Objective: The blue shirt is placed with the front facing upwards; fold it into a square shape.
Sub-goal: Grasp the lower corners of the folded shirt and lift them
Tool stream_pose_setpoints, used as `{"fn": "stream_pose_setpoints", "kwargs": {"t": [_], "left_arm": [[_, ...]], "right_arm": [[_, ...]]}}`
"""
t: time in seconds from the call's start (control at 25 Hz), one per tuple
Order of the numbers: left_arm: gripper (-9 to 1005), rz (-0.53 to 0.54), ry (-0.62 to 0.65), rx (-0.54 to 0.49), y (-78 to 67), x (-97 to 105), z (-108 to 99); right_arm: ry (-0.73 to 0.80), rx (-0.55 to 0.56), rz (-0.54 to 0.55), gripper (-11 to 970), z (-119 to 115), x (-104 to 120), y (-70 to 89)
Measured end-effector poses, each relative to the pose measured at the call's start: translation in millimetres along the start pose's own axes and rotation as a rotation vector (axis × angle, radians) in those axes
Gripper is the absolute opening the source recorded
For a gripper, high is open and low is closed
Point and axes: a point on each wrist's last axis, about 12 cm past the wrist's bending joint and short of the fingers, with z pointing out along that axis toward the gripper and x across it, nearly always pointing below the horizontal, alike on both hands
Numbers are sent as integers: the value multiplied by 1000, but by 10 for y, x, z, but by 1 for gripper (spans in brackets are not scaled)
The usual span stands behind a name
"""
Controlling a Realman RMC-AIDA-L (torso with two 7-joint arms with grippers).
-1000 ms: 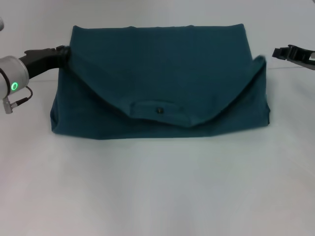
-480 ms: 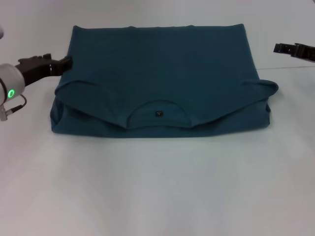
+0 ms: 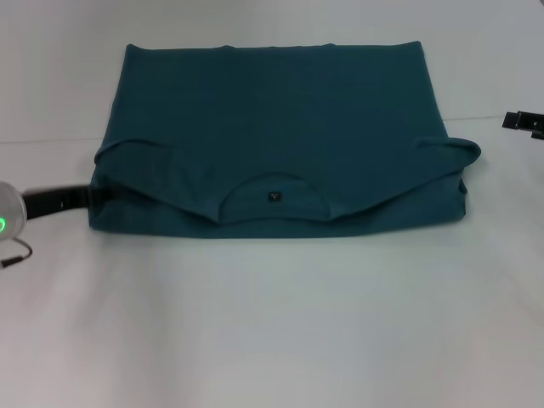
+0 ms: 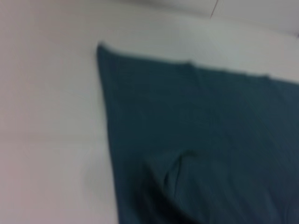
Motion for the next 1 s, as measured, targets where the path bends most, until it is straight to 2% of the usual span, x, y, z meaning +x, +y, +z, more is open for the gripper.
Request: {"fn": "stream_pose_setpoints", "kwargs": {"t": [0.16, 0.36, 1.0], "left_arm": [[691, -53, 59, -32, 39, 53, -21], [691, -66, 104, -54, 33, 93, 0], [672, 17, 105, -68, -79, 138, 165]], "right_arm": [[11, -4, -1, 704, 0, 30, 2], [17, -11, -1, 703, 12, 43, 21], [25, -18, 6, 699, 42, 79, 45]]}}
